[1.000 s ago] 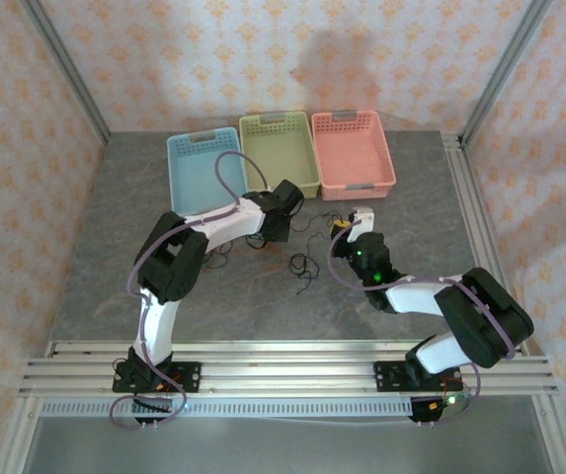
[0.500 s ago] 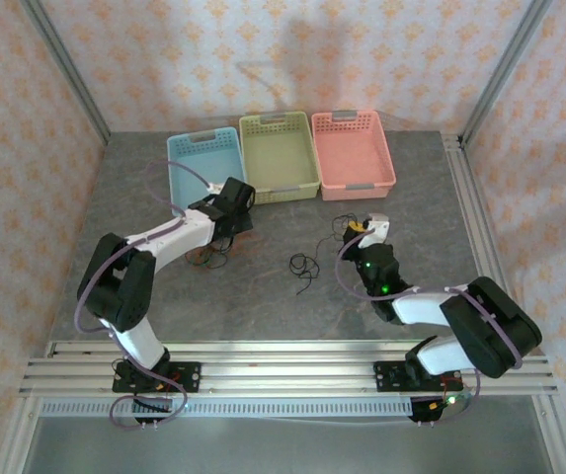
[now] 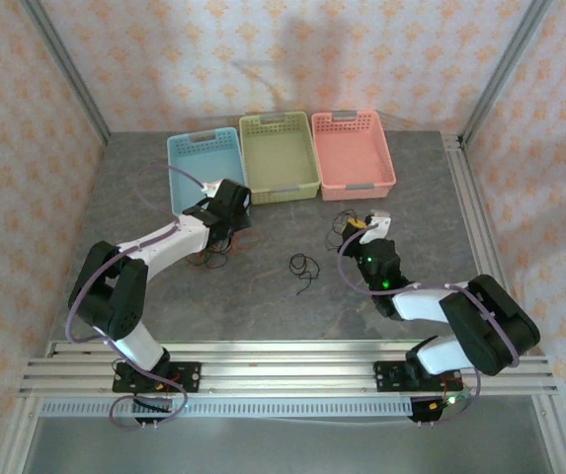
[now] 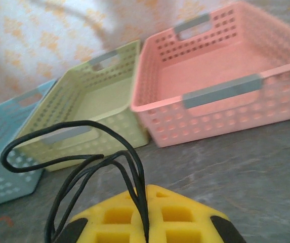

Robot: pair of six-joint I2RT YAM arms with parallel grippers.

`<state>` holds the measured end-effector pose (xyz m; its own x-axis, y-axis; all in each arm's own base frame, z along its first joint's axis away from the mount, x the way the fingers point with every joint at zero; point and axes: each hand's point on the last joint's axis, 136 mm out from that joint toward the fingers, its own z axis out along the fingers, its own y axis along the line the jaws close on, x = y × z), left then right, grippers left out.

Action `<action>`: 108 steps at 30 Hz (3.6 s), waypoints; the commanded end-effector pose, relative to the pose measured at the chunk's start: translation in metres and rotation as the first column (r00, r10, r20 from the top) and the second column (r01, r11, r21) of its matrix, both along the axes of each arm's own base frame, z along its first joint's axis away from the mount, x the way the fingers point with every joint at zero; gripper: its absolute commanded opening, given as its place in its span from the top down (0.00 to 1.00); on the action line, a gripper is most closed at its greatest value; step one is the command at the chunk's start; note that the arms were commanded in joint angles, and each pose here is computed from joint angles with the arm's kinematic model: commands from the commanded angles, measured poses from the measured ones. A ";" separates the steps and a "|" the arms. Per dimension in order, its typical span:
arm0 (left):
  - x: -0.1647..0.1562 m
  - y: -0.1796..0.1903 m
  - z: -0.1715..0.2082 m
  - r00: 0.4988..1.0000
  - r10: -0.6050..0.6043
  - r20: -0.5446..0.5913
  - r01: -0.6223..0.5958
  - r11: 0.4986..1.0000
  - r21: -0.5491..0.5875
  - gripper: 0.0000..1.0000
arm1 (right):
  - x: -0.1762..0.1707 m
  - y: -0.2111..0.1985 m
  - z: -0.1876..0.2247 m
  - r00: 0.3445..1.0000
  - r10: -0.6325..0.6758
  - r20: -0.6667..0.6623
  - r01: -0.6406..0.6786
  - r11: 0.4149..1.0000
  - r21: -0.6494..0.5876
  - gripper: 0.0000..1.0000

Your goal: Untangle the cables

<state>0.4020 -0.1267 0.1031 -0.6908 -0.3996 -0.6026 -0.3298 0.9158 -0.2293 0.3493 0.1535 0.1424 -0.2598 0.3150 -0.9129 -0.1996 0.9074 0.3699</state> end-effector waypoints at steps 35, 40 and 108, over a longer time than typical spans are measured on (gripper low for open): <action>-0.001 0.007 0.021 0.993 0.026 0.117 -0.019 0.998 -0.060 1.00 | 0.221 0.150 0.124 0.998 -0.028 0.059 0.028 1.000 0.004 0.95; 0.000 0.006 0.021 0.993 0.023 0.115 -0.016 0.998 -0.060 1.00 | 0.242 0.161 0.092 0.997 0.037 -0.062 -0.036 0.999 0.023 0.61; -0.010 -0.115 0.064 0.847 -0.410 0.338 0.502 0.826 -0.256 1.00 | 0.012 0.134 -0.017 0.909 0.417 -0.030 -0.410 0.875 -0.257 1.00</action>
